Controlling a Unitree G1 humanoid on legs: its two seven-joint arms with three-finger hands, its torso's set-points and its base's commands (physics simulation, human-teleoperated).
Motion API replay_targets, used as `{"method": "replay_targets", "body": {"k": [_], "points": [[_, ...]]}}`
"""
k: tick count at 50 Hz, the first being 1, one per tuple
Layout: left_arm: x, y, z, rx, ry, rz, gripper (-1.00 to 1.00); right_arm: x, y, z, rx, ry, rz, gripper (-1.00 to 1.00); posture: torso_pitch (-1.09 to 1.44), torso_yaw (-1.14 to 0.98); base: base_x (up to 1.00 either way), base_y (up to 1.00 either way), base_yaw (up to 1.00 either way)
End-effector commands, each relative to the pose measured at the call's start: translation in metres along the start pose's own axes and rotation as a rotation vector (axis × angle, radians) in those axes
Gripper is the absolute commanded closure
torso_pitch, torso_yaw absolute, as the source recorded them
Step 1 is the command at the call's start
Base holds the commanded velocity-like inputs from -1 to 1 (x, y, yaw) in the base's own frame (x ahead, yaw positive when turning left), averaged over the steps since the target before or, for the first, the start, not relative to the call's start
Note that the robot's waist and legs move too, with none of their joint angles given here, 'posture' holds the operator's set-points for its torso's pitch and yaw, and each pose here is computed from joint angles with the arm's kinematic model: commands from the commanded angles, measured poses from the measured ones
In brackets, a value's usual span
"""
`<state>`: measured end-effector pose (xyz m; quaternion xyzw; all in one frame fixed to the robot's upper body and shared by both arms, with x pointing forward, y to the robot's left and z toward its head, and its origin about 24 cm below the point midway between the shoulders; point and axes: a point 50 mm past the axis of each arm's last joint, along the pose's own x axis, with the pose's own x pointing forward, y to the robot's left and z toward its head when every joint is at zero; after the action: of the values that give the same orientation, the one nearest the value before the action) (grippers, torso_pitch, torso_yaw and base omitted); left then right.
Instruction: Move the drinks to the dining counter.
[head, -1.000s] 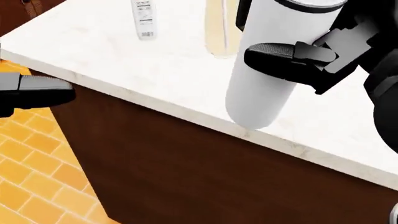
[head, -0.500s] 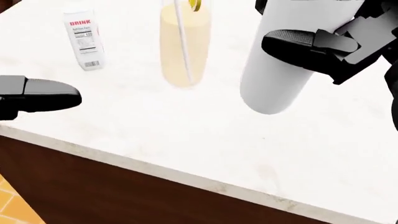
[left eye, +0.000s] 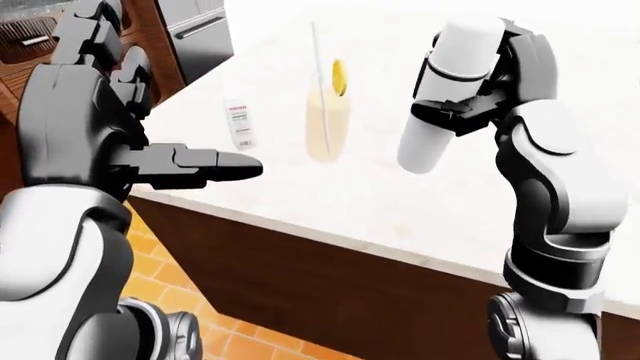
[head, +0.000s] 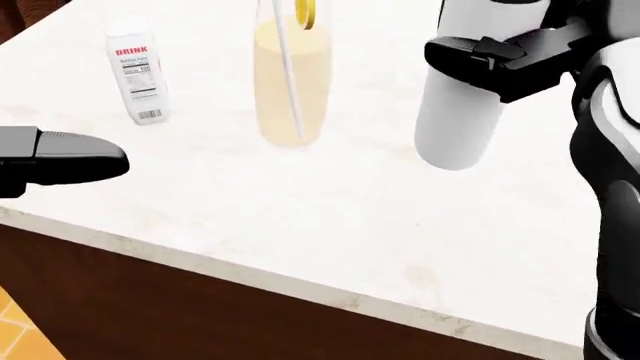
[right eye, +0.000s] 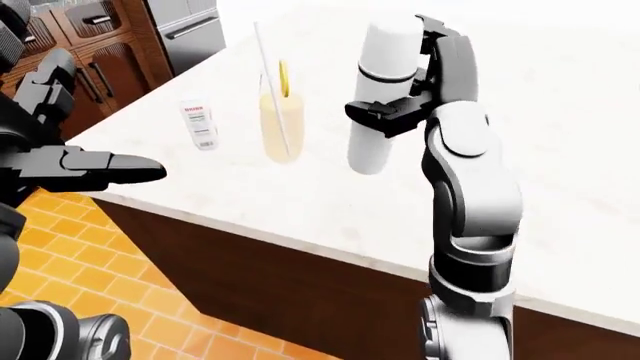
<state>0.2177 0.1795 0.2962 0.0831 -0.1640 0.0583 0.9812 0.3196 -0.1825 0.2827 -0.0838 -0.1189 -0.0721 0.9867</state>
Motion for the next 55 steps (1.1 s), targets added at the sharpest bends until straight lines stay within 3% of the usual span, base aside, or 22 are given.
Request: {"method": "replay_targets", "body": {"k": [1, 3, 5, 12, 22, 33, 51, 55], "points": [[-0.001, 0.002, 0.009, 0.002, -0.060, 0.014, -1.00, -0.002, -0.006, 0.023, -0.002, -0.131, -0.033, 0.99, 0.00, 0.00, 0.00, 0.00, 0.00], [-0.001, 0.002, 0.008, 0.002, -0.060, 0.014, -1.00, 0.000, -0.005, 0.020, -0.015, -0.121, -0.036, 0.95, 0.00, 0.00, 0.00, 0.00, 0.00], [-0.001, 0.001, 0.009, 0.002, -0.060, 0.013, -1.00, 0.002, -0.004, 0.017, -0.025, -0.116, -0.041, 0.73, 0.00, 0.00, 0.00, 0.00, 0.00], [-0.001, 0.002, 0.007, 0.003, -0.058, 0.014, -1.00, 0.007, -0.002, 0.007, -0.037, -0.096, -0.047, 0.73, 0.00, 0.00, 0.00, 0.00, 0.00], [-0.001, 0.001, 0.006, 0.003, -0.056, 0.014, -1.00, 0.007, 0.003, -0.007, -0.040, -0.064, -0.037, 0.45, 0.00, 0.00, 0.00, 0.00, 0.00], [-0.001, 0.002, 0.005, 0.003, -0.055, 0.014, -1.00, 0.011, 0.005, -0.020, -0.050, -0.042, -0.036, -0.27, 0.00, 0.00, 0.00, 0.00, 0.00], [-0.001, 0.003, 0.006, 0.004, -0.057, 0.016, -1.00, 0.007, 0.000, -0.018, -0.056, -0.050, -0.040, -0.27, 0.00, 0.00, 0.00, 0.00, 0.00], [-0.001, 0.003, 0.007, 0.005, -0.058, 0.016, -1.00, 0.003, -0.003, -0.017, -0.054, -0.053, -0.043, -0.35, 0.00, 0.00, 0.00, 0.00, 0.00]]}}
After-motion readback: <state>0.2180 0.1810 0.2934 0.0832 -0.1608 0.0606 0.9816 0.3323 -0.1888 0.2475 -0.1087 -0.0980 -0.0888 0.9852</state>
